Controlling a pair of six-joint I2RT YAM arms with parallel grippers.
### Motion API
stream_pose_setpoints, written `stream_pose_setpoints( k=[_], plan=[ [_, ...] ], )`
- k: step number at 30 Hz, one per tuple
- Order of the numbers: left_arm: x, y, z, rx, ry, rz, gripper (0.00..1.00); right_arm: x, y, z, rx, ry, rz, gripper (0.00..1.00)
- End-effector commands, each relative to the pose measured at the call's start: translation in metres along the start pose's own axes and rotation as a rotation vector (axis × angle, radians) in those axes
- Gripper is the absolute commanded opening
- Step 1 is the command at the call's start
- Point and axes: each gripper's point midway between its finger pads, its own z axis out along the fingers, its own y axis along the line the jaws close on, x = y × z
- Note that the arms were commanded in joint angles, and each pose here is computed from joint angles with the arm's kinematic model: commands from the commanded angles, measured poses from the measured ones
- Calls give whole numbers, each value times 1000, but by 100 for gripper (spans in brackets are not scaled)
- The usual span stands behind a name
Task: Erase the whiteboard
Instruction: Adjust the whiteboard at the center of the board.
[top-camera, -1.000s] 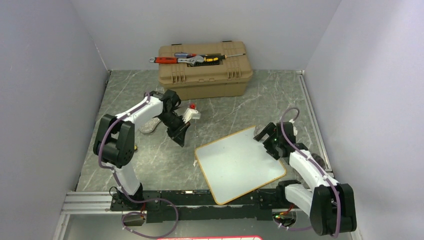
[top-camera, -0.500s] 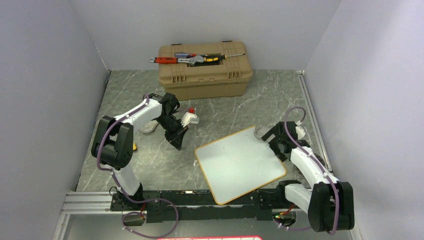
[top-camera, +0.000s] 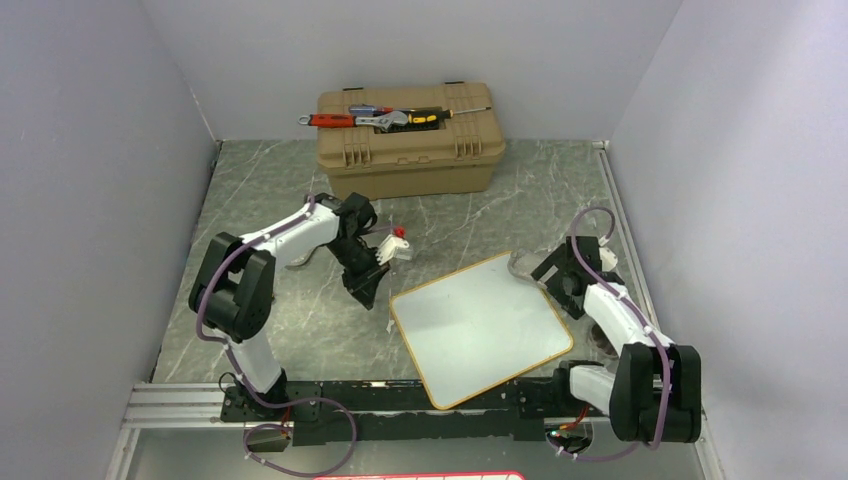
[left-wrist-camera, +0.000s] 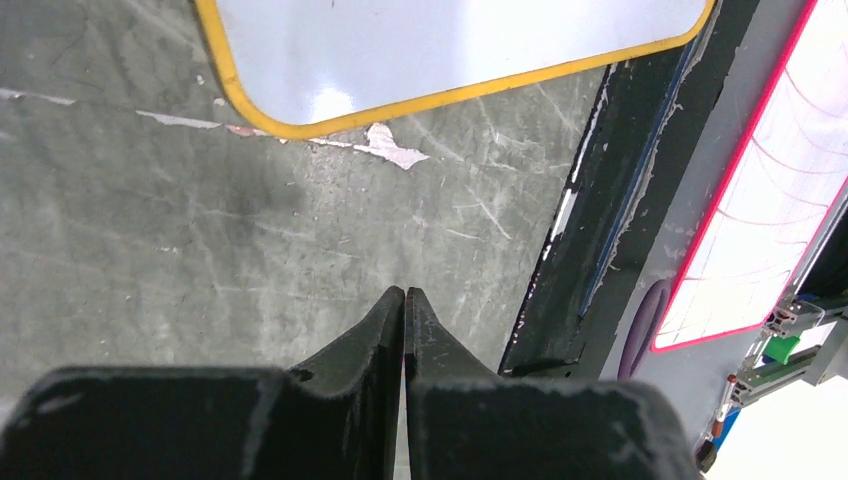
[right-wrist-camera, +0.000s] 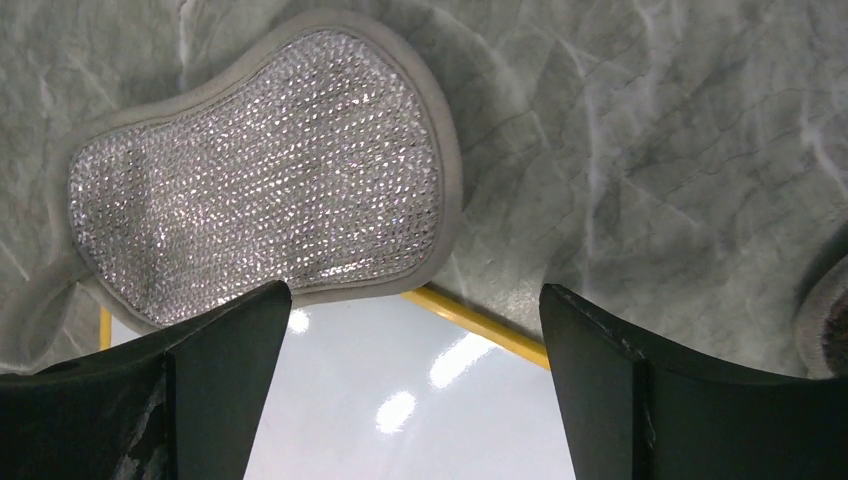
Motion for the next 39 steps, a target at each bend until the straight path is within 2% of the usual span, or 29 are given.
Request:
stream_pose_setpoints(
  k=[1,9,14,23,27,31,34,39],
  plan=[
    [-8,1,8,18,-11,40,10,8,0,2,-25,44,-3,100],
    [9,11,22,-46,87,100,12,79,13,3,-157,242,76,100],
    [33,11,32,-54,137,101,13,112,42,-19,-220,284,51,100],
    [62,32,40,-133,213,98,12,134,76,-27,-294,313,36,100],
    [62,37,32,-127,177,61,12,140,135,-34,-367,314,-72,100],
    [52,34,16,-83,107,13,11,117,163,-35,-318,221,-200,100],
    [37,29,-6,-61,29,-9,10,94,162,-58,-324,114,-230,100],
    [8,41,-50,-84,-103,-42,9,75,123,-75,-258,46,-223,100]
  ],
)
